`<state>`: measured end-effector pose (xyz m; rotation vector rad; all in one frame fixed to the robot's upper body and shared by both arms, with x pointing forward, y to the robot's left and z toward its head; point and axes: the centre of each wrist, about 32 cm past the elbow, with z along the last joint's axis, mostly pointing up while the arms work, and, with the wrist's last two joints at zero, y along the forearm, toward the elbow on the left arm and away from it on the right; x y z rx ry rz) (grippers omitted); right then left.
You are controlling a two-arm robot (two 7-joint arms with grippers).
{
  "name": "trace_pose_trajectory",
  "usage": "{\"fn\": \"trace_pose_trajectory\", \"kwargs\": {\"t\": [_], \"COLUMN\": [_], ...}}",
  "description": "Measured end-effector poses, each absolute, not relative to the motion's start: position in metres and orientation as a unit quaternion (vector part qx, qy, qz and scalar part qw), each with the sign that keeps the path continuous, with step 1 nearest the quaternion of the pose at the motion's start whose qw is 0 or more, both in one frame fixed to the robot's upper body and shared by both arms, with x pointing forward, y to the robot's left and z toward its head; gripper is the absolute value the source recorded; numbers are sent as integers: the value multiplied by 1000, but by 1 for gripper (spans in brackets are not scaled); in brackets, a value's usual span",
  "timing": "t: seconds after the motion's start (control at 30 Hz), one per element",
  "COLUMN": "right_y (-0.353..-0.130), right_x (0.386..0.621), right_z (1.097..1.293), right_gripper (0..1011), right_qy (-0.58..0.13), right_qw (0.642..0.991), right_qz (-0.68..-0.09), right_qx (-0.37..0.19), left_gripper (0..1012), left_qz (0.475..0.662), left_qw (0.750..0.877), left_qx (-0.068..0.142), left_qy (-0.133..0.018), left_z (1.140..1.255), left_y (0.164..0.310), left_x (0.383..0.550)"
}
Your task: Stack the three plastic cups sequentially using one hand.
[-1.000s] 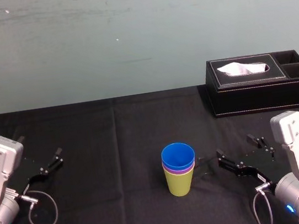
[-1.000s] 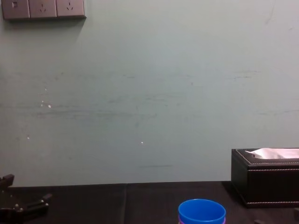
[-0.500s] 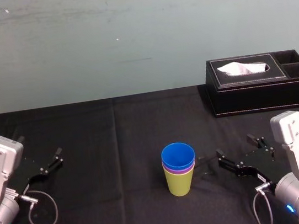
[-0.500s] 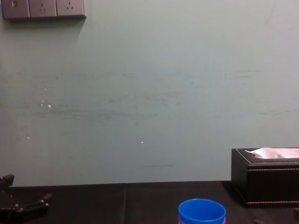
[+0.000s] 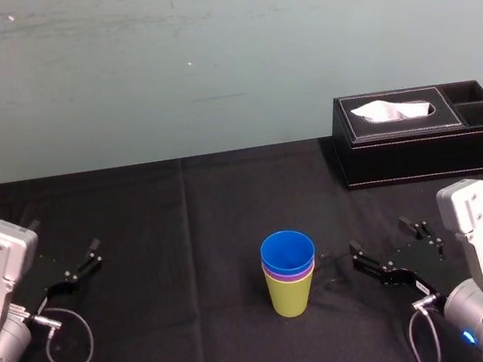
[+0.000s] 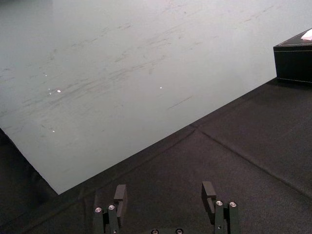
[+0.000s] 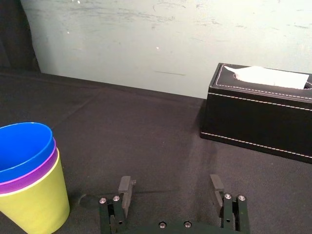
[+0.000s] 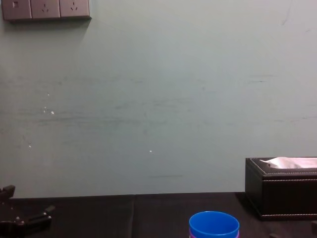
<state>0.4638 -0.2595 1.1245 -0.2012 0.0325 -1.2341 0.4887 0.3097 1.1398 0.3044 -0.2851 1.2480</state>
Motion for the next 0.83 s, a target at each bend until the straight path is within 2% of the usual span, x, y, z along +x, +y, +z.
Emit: {"fn": "trace_pose_trajectory", "kwargs": {"t": [0.83], "right_y": [-259], "right_x": [464], "right_z": [1124], "right_gripper": [1003], "right_qy": [15], "right_qw": [811], "right_qz": [-578], "right_qx": [-94], "left_gripper": [1000], "left_qz": [580], "left_qw": [791], "left_qx": [141], "left_qy": [-133], "left_z": [1140], "left_y": [310], "left_x": [489]}}
